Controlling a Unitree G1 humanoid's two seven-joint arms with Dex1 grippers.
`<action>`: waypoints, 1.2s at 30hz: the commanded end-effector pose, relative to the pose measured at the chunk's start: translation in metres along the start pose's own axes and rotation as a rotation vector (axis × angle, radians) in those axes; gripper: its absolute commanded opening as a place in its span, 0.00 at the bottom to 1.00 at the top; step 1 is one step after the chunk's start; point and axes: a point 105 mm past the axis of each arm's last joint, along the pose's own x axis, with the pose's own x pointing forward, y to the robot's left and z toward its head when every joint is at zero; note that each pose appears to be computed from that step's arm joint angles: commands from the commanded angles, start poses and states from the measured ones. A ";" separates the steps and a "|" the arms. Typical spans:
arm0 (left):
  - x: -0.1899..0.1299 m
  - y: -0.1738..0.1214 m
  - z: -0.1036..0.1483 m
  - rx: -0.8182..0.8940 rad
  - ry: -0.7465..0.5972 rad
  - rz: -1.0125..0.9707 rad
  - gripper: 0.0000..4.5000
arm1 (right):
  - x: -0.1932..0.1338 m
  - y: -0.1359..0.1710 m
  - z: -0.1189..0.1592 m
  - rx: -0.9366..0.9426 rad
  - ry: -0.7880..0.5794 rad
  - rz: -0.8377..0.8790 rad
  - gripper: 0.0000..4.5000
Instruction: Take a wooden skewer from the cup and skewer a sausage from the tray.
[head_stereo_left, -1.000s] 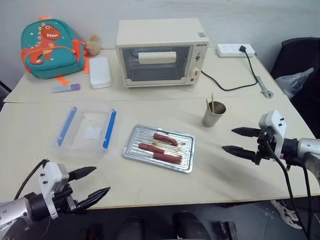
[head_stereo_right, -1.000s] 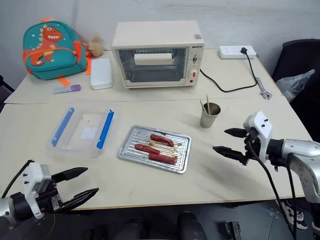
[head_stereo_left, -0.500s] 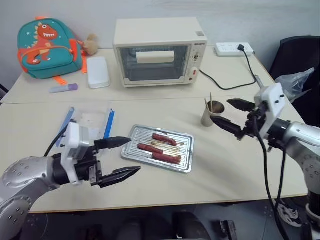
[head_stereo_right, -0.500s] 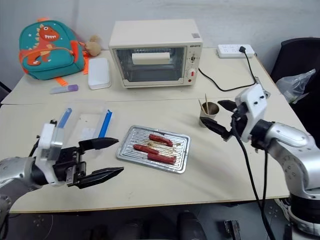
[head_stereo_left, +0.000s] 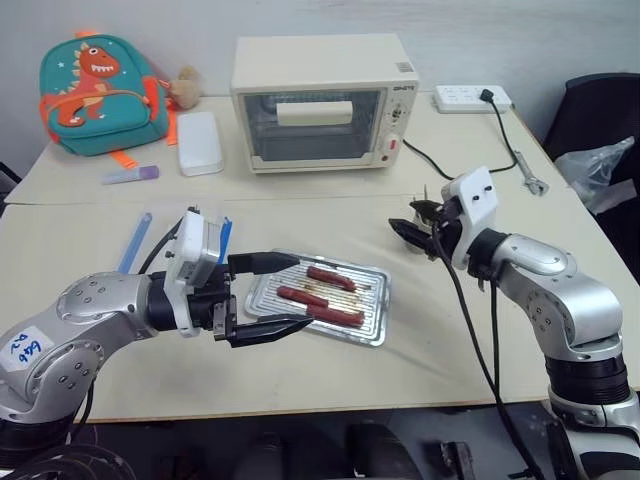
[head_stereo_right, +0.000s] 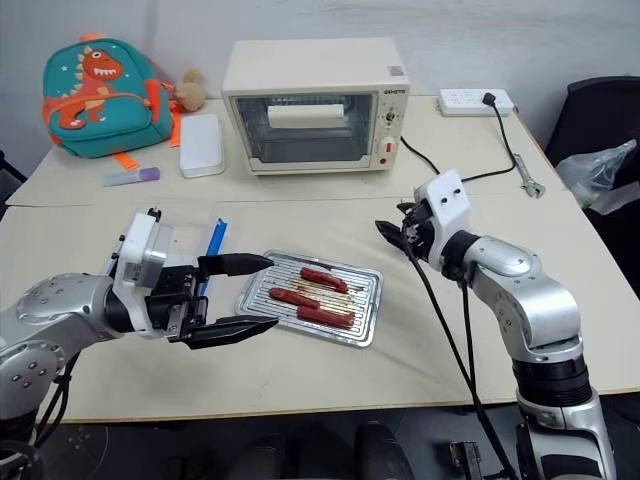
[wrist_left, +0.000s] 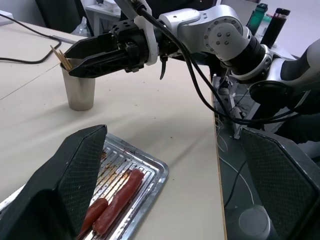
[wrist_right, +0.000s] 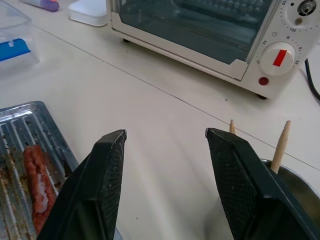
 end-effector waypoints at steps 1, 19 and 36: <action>0.001 -0.002 0.004 0.045 -0.007 -0.006 1.00 | -0.002 -0.014 0.011 -0.026 -0.045 -0.072 0.58; 0.000 -0.001 0.006 0.073 0.002 0.006 1.00 | 0.007 -0.020 0.005 0.021 -0.065 -0.110 0.29; 0.002 0.000 0.010 0.085 -0.007 0.002 1.00 | 0.003 -0.032 0.007 0.004 -0.065 -0.178 0.01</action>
